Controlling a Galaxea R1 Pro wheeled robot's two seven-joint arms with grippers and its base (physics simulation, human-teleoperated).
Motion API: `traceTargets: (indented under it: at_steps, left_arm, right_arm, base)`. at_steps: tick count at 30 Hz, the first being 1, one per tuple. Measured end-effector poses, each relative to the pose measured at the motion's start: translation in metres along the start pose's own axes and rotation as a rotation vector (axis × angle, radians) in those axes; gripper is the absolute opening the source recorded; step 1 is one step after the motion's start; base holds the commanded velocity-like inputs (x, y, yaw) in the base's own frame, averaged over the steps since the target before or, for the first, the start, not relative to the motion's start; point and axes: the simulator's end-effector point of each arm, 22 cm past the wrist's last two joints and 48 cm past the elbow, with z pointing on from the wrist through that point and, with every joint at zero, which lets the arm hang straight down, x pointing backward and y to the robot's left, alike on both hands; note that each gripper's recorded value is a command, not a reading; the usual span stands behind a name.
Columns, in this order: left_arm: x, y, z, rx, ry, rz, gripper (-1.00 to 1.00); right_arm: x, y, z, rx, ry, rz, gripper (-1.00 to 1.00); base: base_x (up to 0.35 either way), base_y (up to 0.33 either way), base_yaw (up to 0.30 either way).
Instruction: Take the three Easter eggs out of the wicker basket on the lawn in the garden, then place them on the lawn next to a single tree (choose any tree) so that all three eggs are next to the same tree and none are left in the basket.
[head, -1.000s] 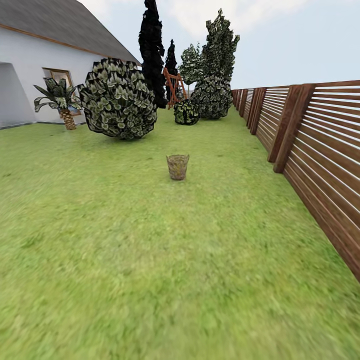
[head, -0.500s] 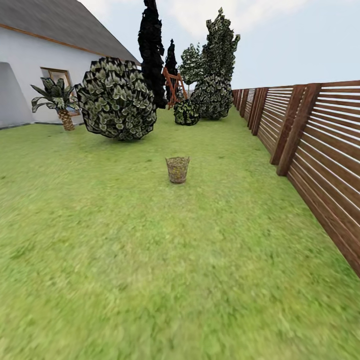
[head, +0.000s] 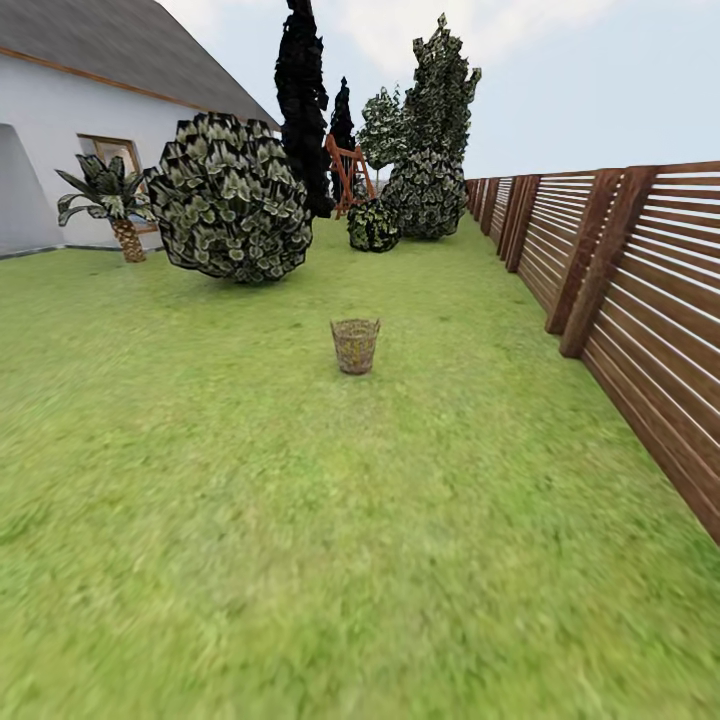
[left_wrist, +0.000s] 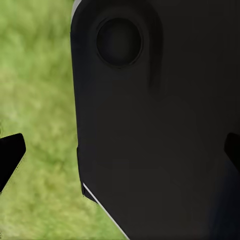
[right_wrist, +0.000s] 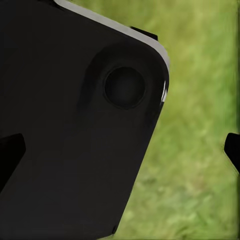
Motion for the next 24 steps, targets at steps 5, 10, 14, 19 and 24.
traceTargets:
  at_steps: [5,10,14,19,24]
  left_arm:
    - [0.0002,0.0000,0.0000,0.000,0.000,0.000,1.00]
    - [0.0001,-0.0001,0.0000,0.000,0.000,0.000,1.00]
    - [0.0002,-0.0001,0.0000,0.000,0.000,0.000,1.00]
    - [0.0001,-0.0001,0.0000,0.000,0.000,0.000,1.00]
    - [0.0002,-0.0001,0.0000,0.000,0.000,0.000,1.00]
  right_arm:
    - [0.0000,0.0000,0.0000,0.000,0.000,0.000,1.00]
    - [0.0002,0.0001,0.0000,0.000,0.000,0.000,1.00]
    - [0.0000,0.0000,0.0000,0.000,0.000,0.000,1.00]
    - [-0.0003,0.0011,0.0000,-0.001,0.000,0.000,1.00]
    - [-0.0004,0.0011,0.0000,-0.001,0.000,0.000,1.00]
  base:
    - [0.315,0.000,0.000]
    - [0.315,0.000,0.000]
    - [0.315,0.000,0.000]
    - [0.315,0.000,0.000]
    - [0.315,0.000,0.000]
